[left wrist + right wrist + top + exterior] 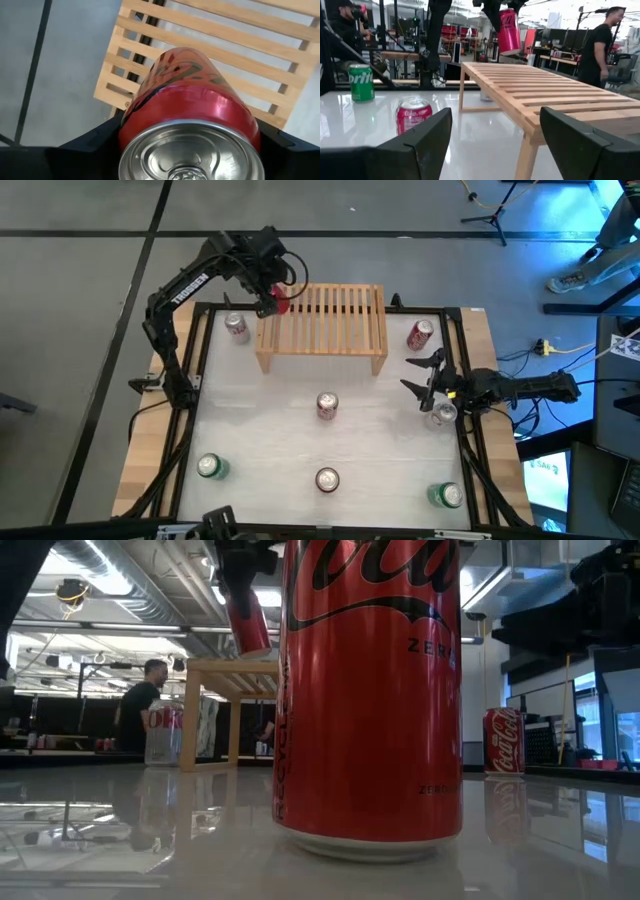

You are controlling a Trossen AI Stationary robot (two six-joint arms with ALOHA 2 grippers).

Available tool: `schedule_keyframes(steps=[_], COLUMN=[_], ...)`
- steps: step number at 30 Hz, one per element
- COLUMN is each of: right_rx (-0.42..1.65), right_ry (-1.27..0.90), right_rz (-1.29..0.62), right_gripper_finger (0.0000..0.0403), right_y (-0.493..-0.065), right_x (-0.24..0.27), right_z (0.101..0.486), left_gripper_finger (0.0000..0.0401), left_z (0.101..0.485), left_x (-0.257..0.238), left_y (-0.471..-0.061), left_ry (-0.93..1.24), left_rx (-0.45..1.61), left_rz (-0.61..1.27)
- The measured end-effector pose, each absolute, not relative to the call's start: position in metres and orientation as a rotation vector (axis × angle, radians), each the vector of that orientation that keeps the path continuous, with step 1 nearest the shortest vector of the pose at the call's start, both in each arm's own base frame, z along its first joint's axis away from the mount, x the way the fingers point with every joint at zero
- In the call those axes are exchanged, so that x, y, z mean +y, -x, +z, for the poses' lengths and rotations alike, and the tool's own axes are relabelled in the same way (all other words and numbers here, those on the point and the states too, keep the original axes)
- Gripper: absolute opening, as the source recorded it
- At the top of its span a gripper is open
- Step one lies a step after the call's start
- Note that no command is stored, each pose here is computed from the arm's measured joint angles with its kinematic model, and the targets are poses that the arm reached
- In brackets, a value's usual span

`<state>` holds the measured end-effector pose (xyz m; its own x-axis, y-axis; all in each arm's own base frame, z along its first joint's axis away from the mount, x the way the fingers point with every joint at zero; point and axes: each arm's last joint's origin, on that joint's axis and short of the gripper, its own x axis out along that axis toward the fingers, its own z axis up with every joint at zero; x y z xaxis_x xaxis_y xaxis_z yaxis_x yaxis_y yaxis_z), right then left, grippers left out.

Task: Place canned beverage on shelf
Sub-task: Put the left red and black soda can on the shelf

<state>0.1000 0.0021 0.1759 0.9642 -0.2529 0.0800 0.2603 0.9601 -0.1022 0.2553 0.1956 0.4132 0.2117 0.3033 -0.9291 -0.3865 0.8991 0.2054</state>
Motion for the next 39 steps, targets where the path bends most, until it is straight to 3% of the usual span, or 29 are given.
schedule_keyframes(steps=[20, 39], right_rx=[-0.127, -0.122], right_ry=[0.24, 0.233], right_rz=[-0.276, -0.275], right_gripper_finger=[0.0298, 0.0298], right_y=[-0.099, -0.099], right_x=[0.002, 0.002], right_z=[0.184, 0.183], left_gripper_finger=[0.0281, 0.0281], left_z=[0.389, 0.405], left_x=[0.214, 0.194], left_y=[-0.269, -0.265], left_ry=[0.121, 0.231], left_rx=[1.34, 1.242], left_rz=[0.466, 0.482])
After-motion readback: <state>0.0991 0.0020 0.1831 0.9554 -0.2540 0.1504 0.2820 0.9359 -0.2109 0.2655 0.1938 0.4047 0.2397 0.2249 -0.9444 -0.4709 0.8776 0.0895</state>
